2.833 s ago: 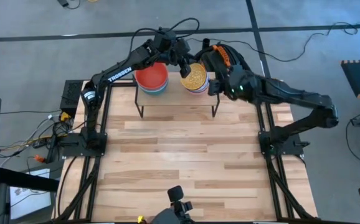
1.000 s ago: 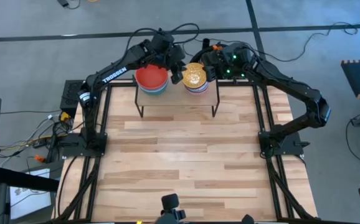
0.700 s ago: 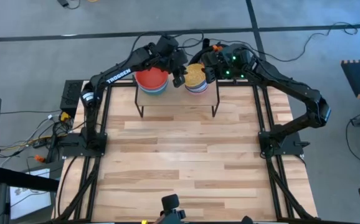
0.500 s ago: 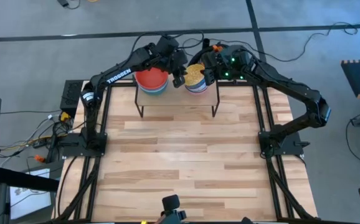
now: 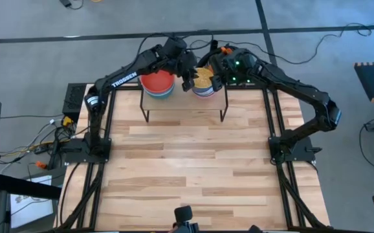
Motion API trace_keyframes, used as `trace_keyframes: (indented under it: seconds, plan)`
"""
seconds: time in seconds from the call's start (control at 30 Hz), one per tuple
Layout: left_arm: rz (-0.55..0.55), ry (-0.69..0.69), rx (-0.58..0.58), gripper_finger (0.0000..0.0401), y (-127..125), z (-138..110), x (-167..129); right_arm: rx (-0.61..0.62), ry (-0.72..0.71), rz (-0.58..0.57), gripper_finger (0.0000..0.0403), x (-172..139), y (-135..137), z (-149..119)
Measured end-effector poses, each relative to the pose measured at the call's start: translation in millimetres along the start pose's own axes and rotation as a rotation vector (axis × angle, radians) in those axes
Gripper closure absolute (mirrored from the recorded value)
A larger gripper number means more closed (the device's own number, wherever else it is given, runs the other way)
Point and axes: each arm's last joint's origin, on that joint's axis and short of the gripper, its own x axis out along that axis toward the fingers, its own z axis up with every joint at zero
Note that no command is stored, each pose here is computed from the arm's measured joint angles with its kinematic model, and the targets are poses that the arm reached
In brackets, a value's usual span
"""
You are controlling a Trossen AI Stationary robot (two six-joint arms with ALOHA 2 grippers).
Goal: Place and stack bowls onto a shelf
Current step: Stack the yellow bowl into the red printed bowl
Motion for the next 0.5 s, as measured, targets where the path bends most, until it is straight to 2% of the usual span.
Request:
trace_keyframes:
  seconds: [0.1,0.33,0.5]
  plan:
    - [-0.008,0.009,0.006,0.031,-5,0,2,0.002,0.055,-0.038,0.0235,2,-3,-6]
    - [0.008,0.028,0.009,0.031,-6,-1,2,0.004,0.036,-0.086,0.0235,-4,-5,-5]
    - [0.009,0.033,0.008,0.031,-7,-1,-1,0.015,0.047,-0.163,0.0235,-8,-8,-8]
